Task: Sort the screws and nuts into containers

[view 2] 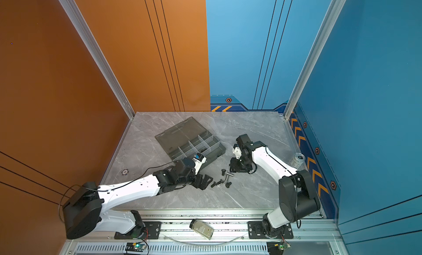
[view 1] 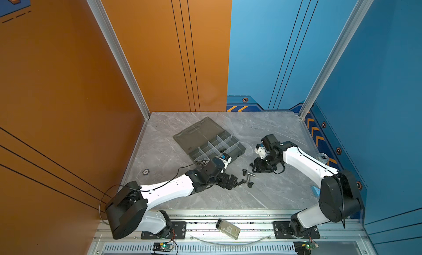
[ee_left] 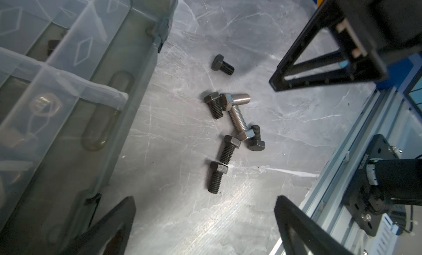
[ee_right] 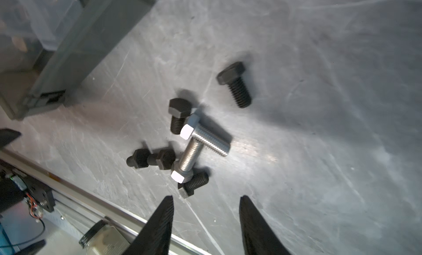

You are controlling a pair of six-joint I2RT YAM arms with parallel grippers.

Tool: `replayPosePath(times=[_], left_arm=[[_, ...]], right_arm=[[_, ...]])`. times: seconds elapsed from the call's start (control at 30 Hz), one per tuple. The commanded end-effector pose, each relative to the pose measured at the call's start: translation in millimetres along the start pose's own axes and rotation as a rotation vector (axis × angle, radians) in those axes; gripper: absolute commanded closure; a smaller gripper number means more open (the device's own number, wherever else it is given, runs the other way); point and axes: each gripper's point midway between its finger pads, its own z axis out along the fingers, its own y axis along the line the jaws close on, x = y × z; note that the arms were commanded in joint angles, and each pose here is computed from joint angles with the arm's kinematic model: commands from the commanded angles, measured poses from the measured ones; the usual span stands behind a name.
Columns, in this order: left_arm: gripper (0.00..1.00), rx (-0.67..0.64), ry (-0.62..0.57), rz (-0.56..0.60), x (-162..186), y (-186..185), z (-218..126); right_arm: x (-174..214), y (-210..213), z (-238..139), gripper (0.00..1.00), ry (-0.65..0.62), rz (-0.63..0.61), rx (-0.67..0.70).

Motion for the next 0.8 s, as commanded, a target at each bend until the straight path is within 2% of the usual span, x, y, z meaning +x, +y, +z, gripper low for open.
replayPosePath(times=[0.0, 0.07, 0.13, 0.2, 0.37, 0.57, 0.7, 0.77], left_arm=[[0.07, -0.026, 0.029, 0.075, -2, -7, 11], [0.11, -0.032, 0.059, 0.089, 1, -9, 20], [0.23, -0.018, 0.098, 0.099, 4, -13, 28], [0.28, -0.008, 0.128, 0.109, 7, -17, 36], [0.31, -0.008, 0.182, 0.122, 17, -21, 51], [0.31, -0.016, 0.242, 0.147, 27, -24, 64], [0.35, -0.047, 0.323, 0.148, 49, -16, 67], [0.38, -0.045, 0.312, 0.146, 41, -20, 69]], right_arm=[[-7, -7, -8, 0.50, -0.066, 0.077, -0.019], [-7, -12, -11, 0.50, -0.082, 0.097, -0.023], [-6, -14, -12, 0.50, -0.086, 0.106, -0.027], [-4, -16, -12, 0.50, -0.085, 0.111, -0.024], [-3, -19, -11, 0.50, -0.086, 0.121, -0.029], [-2, -21, -8, 0.50, -0.079, 0.126, -0.031], [-2, -23, -6, 0.50, -0.076, 0.132, -0.029], [-2, -22, -5, 0.50, -0.074, 0.131, -0.031]])
